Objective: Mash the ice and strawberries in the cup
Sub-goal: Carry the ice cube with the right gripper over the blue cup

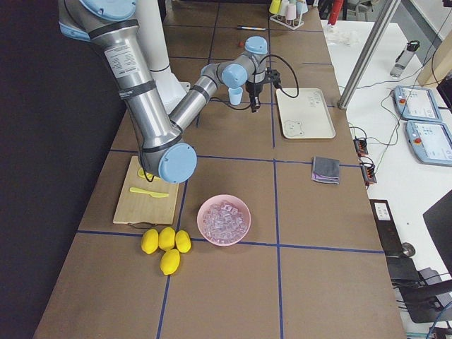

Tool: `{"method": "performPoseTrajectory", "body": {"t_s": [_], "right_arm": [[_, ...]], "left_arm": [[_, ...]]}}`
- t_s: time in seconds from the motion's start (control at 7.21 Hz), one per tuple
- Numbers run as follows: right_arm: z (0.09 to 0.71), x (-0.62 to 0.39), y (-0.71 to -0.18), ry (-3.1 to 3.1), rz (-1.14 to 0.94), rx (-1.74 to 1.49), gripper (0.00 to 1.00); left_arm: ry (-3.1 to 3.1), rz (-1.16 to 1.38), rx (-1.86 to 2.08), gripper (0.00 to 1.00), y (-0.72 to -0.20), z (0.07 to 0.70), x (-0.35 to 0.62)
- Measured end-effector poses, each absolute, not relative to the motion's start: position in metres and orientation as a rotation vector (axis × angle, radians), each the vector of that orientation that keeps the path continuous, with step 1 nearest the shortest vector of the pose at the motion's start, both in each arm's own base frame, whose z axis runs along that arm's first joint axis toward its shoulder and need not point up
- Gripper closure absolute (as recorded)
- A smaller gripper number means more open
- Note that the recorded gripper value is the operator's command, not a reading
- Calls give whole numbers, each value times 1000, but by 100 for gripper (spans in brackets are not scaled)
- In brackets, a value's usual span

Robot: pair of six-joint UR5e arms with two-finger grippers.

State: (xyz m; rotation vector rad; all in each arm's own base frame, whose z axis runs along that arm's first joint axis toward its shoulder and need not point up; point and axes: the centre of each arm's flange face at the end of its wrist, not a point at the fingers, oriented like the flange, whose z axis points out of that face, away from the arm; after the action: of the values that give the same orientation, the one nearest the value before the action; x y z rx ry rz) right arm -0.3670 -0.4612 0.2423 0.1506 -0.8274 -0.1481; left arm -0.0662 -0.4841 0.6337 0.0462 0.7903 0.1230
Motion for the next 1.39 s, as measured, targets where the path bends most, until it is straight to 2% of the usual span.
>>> {"method": "performPoseTrajectory", "body": {"t_s": [0.55, 0.83, 0.97, 1.11, 1.25, 1.39], "right_arm": [[158, -532, -407, -809, 6, 117, 96], [146, -563, -395, -799, 22, 102, 95], [144, -570, -391, -797, 23, 98, 89], [143, -573, -387, -792, 24, 95, 34], [141, -574, -385, -788, 25, 93, 4], [140, -574, -384, -790, 25, 94, 2]], "left_arm": [[790, 124, 50, 0, -486, 632, -66], [790, 125, 50, 0, -486, 632, -66], [790, 125, 50, 0, -486, 632, -66], [790, 126, 50, 0, -486, 632, -66], [790, 125, 49, 0, -486, 632, -66], [790, 125, 49, 0, -486, 632, -66]]}}
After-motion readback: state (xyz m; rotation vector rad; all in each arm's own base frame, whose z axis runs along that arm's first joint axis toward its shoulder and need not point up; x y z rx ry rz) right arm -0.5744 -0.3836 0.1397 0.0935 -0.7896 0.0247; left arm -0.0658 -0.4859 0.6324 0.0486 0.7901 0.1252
